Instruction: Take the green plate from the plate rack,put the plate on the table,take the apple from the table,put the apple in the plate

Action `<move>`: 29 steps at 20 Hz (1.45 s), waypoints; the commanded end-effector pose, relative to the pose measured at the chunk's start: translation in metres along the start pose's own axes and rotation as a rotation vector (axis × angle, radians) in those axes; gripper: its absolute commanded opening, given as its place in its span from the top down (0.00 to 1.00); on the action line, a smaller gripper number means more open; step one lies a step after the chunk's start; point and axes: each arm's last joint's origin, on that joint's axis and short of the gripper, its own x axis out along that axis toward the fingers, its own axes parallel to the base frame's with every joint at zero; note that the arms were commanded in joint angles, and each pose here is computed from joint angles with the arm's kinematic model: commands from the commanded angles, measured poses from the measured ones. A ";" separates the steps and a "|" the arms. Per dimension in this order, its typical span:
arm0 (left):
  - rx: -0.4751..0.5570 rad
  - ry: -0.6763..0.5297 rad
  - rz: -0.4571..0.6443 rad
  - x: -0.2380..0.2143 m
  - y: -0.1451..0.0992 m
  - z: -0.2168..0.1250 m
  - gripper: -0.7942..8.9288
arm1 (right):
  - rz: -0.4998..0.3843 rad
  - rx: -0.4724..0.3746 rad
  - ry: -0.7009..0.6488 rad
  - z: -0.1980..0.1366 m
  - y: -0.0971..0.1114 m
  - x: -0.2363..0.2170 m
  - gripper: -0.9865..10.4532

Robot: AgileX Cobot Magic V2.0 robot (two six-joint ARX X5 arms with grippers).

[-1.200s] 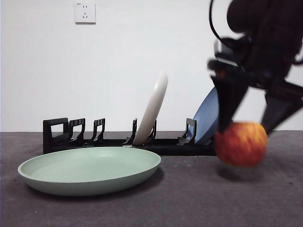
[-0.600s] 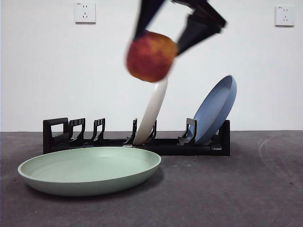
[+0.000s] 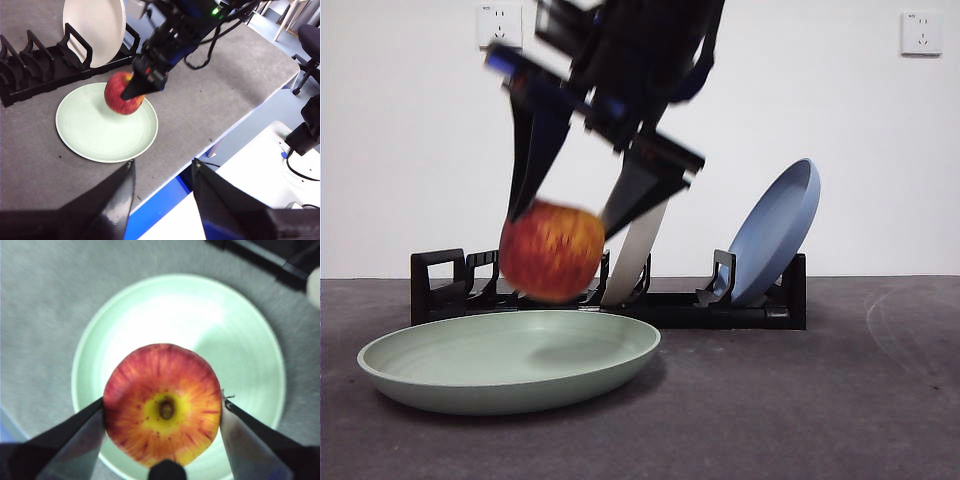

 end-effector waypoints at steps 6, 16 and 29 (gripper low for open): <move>0.014 -0.011 0.010 0.000 0.001 0.000 0.73 | -0.037 -0.004 0.048 -0.004 0.002 0.044 0.92; 0.013 -0.013 0.017 0.000 0.001 0.000 0.73 | -0.037 -0.013 0.054 -0.005 0.004 0.053 0.75; 0.013 -0.013 0.016 0.000 0.001 0.000 0.73 | -0.037 -0.012 0.064 0.001 0.006 0.046 0.43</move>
